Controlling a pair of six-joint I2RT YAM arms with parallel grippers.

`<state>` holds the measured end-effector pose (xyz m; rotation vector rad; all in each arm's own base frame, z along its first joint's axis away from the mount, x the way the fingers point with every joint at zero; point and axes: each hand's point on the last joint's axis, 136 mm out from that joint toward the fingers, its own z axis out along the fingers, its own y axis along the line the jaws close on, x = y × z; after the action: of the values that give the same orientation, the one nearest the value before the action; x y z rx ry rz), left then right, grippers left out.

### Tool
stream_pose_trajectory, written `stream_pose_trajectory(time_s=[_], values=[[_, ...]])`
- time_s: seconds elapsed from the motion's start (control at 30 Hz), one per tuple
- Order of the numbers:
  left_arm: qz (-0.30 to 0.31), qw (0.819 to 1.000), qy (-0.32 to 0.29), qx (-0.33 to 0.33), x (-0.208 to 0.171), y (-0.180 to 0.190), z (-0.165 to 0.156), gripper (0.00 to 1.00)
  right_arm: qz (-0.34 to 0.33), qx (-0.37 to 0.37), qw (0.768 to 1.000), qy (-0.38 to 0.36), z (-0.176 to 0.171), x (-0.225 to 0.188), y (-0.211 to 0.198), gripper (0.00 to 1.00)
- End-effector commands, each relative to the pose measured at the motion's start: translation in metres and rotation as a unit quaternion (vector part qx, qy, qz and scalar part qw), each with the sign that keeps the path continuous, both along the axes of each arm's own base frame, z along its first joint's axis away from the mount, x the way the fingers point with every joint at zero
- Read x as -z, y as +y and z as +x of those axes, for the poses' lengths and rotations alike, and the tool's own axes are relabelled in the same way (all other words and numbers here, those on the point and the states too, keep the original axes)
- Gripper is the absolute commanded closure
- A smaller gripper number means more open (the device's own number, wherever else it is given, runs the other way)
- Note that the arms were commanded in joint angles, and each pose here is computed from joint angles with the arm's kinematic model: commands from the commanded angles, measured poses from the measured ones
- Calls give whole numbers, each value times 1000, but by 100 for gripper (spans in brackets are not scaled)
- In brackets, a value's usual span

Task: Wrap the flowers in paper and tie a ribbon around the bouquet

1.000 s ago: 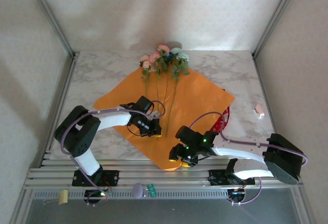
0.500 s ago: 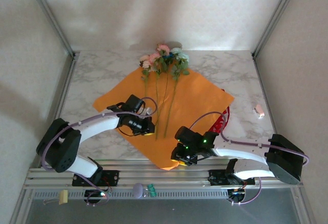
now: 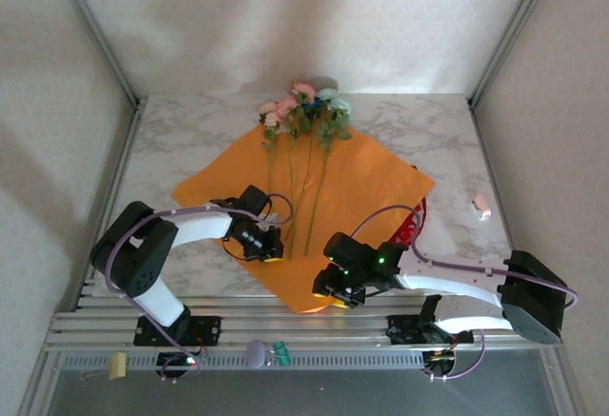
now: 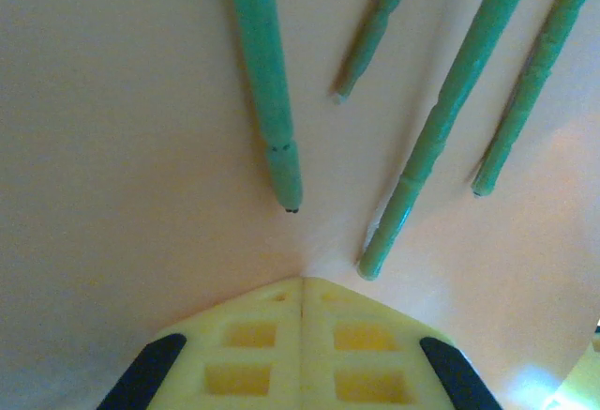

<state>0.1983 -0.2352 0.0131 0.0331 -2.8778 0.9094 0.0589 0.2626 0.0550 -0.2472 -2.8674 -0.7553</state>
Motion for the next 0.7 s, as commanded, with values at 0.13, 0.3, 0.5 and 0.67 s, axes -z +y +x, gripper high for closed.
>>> stream_pose_trajectory(time_s=[0.13,0.3,0.5,0.67], values=[[28,1000,5,11,13,13,-9,100,-56,-103,991,-58,-12,8,4,42],[27,1000,3,13,12,13,-8,100,-30,-77,994,-70,-2,2,28,51],[34,999,0,12,13,15,-7,100,-45,-12,998,-31,-2,-12,21,100],[44,999,-4,16,15,18,-5,100,-5,113,994,8,18,-27,14,100]])
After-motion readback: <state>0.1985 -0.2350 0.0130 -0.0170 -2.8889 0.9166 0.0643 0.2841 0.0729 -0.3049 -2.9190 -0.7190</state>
